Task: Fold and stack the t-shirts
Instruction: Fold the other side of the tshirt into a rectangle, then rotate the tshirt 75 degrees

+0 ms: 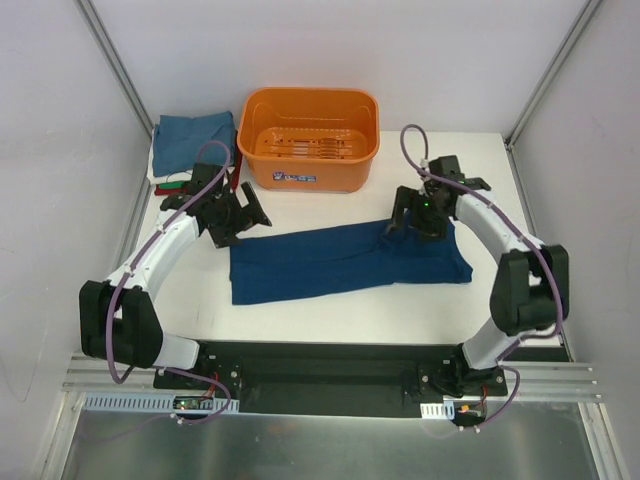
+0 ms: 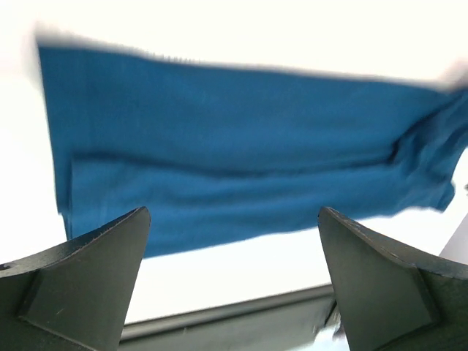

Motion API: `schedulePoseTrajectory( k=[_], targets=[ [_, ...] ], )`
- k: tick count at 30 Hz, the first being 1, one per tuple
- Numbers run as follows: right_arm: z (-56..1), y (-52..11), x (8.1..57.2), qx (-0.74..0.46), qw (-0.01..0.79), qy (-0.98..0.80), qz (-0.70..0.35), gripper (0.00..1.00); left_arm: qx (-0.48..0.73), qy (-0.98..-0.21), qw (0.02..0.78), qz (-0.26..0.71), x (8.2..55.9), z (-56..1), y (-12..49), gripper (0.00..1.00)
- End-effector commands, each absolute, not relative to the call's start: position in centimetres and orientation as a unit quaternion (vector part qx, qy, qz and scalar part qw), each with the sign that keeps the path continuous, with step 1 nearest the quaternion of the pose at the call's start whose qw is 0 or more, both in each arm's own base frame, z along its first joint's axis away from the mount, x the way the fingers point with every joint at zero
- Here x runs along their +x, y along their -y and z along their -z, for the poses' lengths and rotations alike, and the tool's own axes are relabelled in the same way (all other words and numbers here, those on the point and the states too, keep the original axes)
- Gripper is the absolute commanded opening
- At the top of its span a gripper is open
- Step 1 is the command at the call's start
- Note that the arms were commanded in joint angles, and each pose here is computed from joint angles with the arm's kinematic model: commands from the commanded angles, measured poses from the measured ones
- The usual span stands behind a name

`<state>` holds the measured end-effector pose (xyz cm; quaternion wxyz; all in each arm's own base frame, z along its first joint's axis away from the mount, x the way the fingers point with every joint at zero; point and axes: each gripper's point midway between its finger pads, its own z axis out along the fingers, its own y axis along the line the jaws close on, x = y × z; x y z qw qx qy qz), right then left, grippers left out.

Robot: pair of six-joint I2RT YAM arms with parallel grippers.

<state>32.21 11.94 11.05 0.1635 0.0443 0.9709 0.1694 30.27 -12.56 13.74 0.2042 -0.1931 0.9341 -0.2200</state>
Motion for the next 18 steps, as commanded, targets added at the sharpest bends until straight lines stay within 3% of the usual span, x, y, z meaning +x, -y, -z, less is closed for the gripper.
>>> schedulePoseTrajectory(
  k=[1,9,18],
  targets=[
    [-9.8,-15.5,36.3,0.076,0.166,-0.958,-0.221,0.96,-0.197,-0.928,0.244,0.2,33.6,-14.5,11.4,0.99],
    [-6.9,-16.1,38.6,0.081,0.151,-0.965,-0.197,0.95,-0.21,-0.926,0.245,0.198,34.0,-13.9,10.6,0.99],
    [-8.9,-20.8,42.1,0.03,0.188,-0.958,-0.214,0.95,-0.217,-0.922,0.257,0.193,34.1,-14.3,9.9,0.99]
  ],
)
